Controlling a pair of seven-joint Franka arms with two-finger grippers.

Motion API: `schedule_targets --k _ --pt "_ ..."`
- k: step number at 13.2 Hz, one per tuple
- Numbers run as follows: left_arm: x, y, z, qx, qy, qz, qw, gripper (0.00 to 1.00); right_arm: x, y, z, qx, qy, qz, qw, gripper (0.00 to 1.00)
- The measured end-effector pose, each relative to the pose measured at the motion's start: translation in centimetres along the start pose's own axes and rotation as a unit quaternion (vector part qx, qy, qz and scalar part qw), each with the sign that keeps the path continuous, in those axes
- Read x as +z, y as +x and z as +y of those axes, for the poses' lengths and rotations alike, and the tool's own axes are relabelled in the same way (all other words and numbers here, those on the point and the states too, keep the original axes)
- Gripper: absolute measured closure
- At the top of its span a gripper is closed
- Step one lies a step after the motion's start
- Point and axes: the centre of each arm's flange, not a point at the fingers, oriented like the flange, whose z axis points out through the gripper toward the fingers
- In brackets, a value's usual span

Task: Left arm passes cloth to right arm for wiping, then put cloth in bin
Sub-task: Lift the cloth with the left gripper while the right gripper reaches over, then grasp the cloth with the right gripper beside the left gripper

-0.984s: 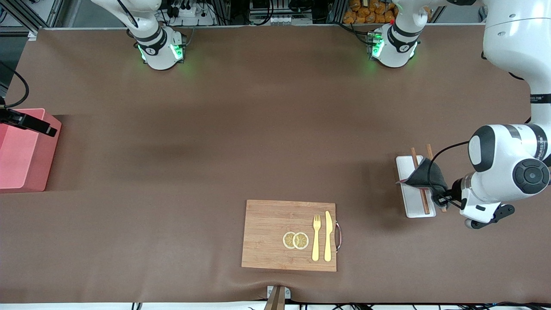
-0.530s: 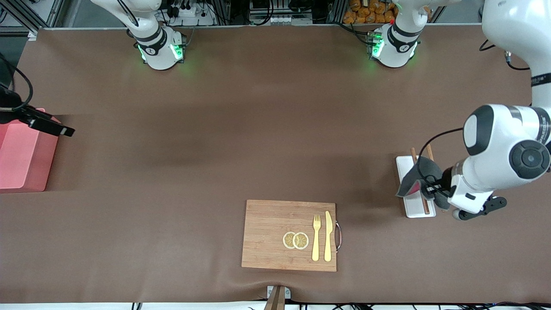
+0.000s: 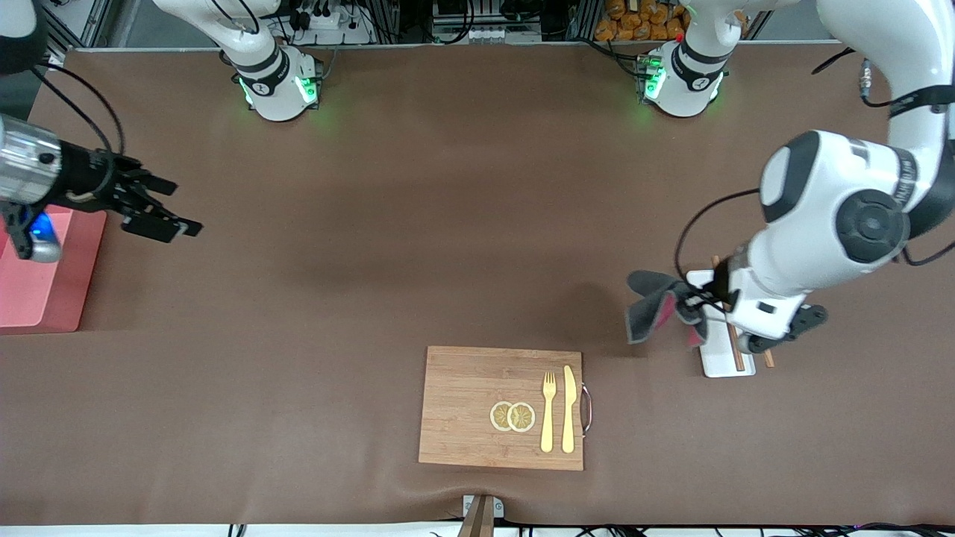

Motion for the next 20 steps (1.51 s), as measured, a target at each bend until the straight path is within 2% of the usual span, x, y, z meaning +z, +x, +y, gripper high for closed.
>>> schedule_targets --k 3,4,6,9,11,14,16,20 --pt "0.1 -5.5 5.2 -0.045 -0.018 -0.019 0.999 0.97 2.7 -0.6 -2.5 0.078 0.020 -0.071 0.994 0.00" --pt "0.0 -6.9 6.7 -0.057 -0.030 -0.029 0.997 0.97 3.4 -0.2 -3.0 0.099 0.025 -0.089 0.991 0.00" --pt "-0.2 -8.6 9.3 -0.089 -0.056 -0.043 0.994 0.97 5.0 0.7 -4.2 0.141 0.032 -0.106 0.984 0.00" --pt "0.0 -11.3 13.9 -0.153 -0.116 -0.050 0.980 0.97 8.7 0.2 -6.8 0.178 0.030 -0.109 0.978 0.00" --pt "0.6 -13.9 16.8 -0.178 -0.149 -0.056 0.971 0.97 12.1 -0.5 -8.8 0.186 0.030 -0.125 0.974 0.00" --pt "0.5 -18.0 21.0 -0.224 -0.203 -0.069 0.951 0.97 16.2 0.0 -11.0 0.203 0.043 -0.138 0.968 0.00" --pt "0.1 -20.2 23.0 -0.252 -0.239 -0.079 0.934 0.97 19.1 -0.3 -12.2 0.206 0.048 -0.135 0.968 0.00" --pt "-0.5 -23.6 25.2 -0.294 -0.281 -0.101 0.908 0.97 24.3 -2.1 -13.8 0.210 0.038 -0.125 0.969 0.00"
